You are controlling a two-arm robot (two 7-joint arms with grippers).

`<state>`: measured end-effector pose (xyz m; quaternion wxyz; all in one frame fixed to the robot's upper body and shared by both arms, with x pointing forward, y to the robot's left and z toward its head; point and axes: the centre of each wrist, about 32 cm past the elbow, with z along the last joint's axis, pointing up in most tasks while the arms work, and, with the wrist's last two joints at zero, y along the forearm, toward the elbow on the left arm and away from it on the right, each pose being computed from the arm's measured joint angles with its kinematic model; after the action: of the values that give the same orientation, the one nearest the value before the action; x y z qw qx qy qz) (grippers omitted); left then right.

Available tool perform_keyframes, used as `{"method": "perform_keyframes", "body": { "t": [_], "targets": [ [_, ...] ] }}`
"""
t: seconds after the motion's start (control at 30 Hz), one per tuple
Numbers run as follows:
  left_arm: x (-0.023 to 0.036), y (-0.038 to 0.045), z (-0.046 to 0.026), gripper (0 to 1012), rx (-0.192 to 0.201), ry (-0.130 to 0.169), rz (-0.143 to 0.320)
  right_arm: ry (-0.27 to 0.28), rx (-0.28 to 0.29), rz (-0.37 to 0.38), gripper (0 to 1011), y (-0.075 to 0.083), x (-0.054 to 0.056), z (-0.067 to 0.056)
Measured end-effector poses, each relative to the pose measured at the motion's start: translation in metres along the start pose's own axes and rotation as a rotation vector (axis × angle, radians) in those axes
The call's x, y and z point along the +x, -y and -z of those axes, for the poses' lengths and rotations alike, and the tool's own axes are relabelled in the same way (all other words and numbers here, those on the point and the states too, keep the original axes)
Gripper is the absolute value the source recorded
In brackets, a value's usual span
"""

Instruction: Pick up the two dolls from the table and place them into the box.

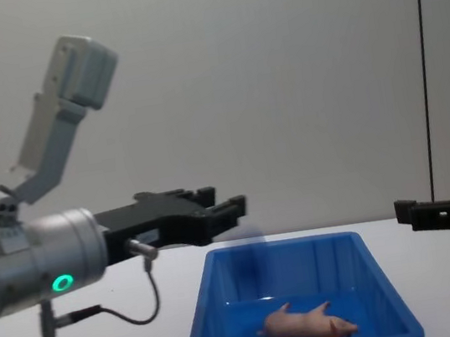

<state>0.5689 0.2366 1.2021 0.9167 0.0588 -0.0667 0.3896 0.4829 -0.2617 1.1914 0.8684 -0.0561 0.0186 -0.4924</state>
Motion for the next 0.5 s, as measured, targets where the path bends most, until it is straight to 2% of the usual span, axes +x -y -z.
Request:
{"method": "perform_keyframes", "body": {
  "t": [0.03,0.07,0.17,0.2,0.27,0.5],
  "targets": [
    [-0.0004,0.0018,0.0003,446,-0.001,-0.002,0.004,0.000,0.000,0.000,1000,0.000,0.000,0.000],
    [-0.0011,0.0057,0.0005,506,-0.005,-0.003,0.011,0.000,0.000,0.000,999,0.000,0.000,0.000],
    [-0.0021,0.0097,0.0006,566,-0.010,-0.003,0.019,0.000,0.000,0.000,999,0.000,0.000,0.000],
    [-0.0026,0.0110,0.0006,637,-0.012,-0.003,0.021,0.000,0.000,0.000,999,0.000,0.000,0.000],
    [-0.0036,0.0132,0.0005,703,-0.017,-0.001,0.024,0.000,0.000,0.000,1000,0.000,0.000,0.000],
    [-0.0071,0.0114,-0.0007,900,-0.035,0.014,0.016,0.000,0.000,0.000,1000,0.000,0.000,0.000]
  ]
}}
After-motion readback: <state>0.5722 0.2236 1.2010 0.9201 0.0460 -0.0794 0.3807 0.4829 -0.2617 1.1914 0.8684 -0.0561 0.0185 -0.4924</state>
